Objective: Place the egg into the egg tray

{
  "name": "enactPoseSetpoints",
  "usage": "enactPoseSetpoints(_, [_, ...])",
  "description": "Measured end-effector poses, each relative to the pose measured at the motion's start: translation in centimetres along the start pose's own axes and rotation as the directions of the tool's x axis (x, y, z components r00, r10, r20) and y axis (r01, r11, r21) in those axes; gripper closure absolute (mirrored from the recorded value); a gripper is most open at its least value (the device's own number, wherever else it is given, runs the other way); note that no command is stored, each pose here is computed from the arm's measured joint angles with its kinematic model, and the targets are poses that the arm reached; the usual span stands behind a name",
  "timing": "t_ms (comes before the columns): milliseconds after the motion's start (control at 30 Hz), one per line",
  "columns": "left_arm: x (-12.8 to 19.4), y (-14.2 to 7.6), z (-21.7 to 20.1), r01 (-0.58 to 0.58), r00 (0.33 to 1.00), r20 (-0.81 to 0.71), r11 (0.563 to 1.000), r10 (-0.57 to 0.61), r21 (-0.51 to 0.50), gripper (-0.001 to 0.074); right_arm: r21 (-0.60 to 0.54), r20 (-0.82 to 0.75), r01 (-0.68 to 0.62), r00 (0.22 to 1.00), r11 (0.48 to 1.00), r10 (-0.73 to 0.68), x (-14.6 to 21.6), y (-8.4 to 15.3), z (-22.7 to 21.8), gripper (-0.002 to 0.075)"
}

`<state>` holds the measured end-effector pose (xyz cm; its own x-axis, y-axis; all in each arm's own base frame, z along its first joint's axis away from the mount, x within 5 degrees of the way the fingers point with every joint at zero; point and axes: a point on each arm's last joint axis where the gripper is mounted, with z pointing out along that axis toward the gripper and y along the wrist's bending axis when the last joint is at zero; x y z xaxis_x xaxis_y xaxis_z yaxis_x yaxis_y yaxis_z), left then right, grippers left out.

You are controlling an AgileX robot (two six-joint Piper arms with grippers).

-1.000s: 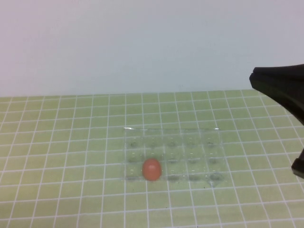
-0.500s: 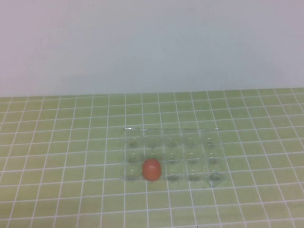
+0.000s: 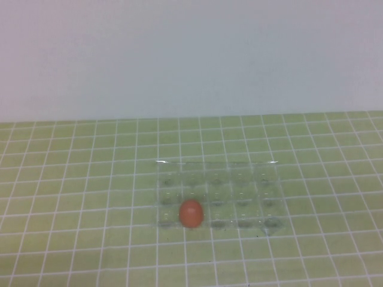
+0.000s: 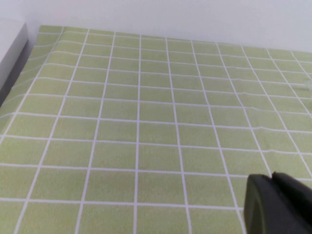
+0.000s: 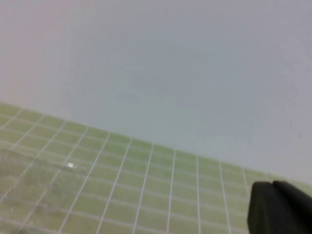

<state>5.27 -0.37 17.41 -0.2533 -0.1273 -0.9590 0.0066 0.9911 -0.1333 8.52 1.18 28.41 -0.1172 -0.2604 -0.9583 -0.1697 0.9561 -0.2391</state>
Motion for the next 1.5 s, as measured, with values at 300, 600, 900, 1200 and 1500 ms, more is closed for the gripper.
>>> enactPoseSetpoints(300, [0.0,0.0,0.0,0.0,1.0,0.0,1.0,0.0,0.0,0.0735,0.08,-0.035,-0.236,0.97,0.968,0.239,9.6,2.0,-1.4,0.0727])
enactPoseSetpoints(600, [0.0,0.0,0.0,0.0,1.0,-0.001,1.0,0.0,0.0,0.0735,0.14,-0.189,-0.302,0.927,0.943,0.324,11.9,2.3,-1.7,0.0728])
enactPoseSetpoints(900, [0.0,0.0,0.0,0.0,1.0,-0.001,1.0,0.0,0.0,0.0735,0.139,-0.191,-0.297,0.928,0.945,0.319,11.8,2.3,-1.7,0.0728])
enactPoseSetpoints(1200, [0.0,0.0,0.0,0.0,1.0,-0.001,1.0,0.0,0.0,0.0735,0.139,-0.192,-0.295,0.929,0.945,0.318,11.8,2.3,-1.7,0.0728])
enactPoseSetpoints(1500, [0.0,0.0,0.0,0.0,1.0,-0.001,1.0,0.0,0.0,0.0735,0.139,-0.192,-0.294,0.929,0.946,0.317,11.8,2.3,-1.7,0.0728])
